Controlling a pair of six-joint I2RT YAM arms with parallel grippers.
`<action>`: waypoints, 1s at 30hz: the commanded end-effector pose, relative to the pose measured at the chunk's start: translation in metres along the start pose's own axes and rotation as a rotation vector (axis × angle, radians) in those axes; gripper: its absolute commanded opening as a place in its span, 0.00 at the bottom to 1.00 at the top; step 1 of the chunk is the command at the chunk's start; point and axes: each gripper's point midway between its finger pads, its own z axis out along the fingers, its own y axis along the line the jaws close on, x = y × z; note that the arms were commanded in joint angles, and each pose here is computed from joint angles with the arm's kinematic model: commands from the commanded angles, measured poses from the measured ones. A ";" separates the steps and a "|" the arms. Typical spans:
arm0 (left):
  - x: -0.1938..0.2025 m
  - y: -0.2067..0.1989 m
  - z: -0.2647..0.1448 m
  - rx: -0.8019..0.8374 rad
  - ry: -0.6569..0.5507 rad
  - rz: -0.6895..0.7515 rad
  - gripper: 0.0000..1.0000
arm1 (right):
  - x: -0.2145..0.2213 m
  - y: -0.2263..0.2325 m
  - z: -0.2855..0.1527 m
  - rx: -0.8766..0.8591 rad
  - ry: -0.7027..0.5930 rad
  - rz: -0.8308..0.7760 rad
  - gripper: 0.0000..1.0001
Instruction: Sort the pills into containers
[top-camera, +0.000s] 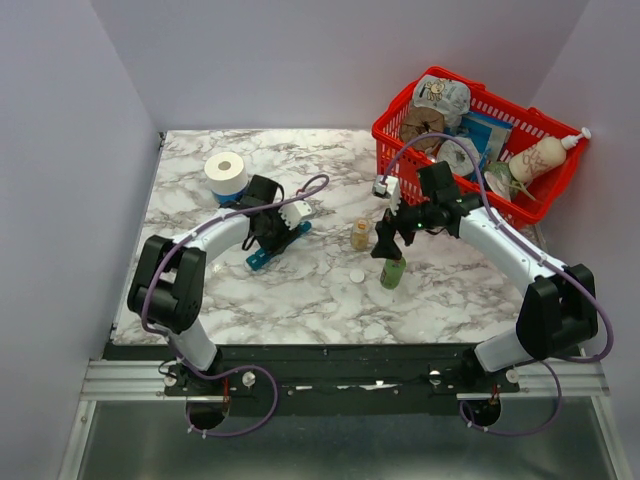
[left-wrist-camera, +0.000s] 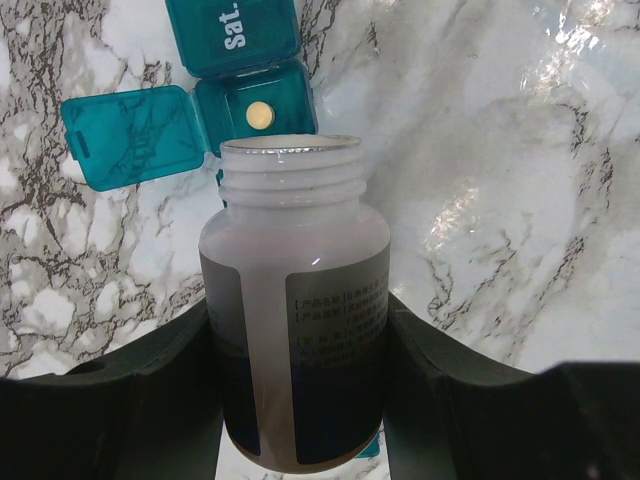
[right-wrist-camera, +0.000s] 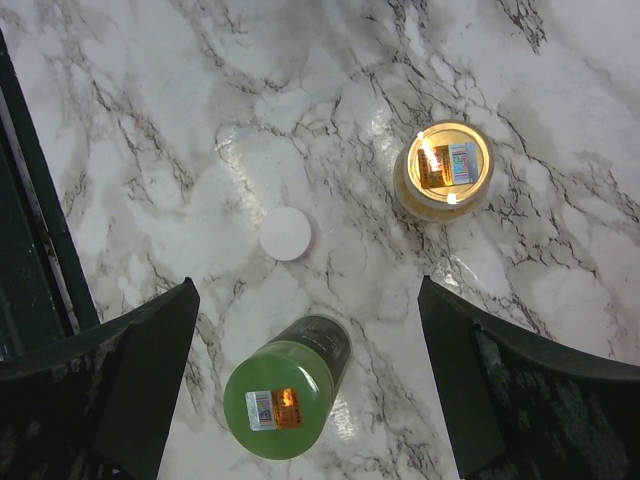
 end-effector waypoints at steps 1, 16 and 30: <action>0.001 0.004 -0.003 -0.022 0.069 -0.011 0.00 | 0.001 0.002 -0.002 -0.018 -0.004 -0.002 1.00; -0.001 0.006 -0.004 -0.041 0.158 0.000 0.00 | 0.000 0.001 -0.004 -0.020 -0.011 0.002 1.00; -0.001 0.010 -0.004 -0.066 0.245 -0.020 0.00 | 0.002 0.001 -0.003 -0.025 -0.008 0.008 1.00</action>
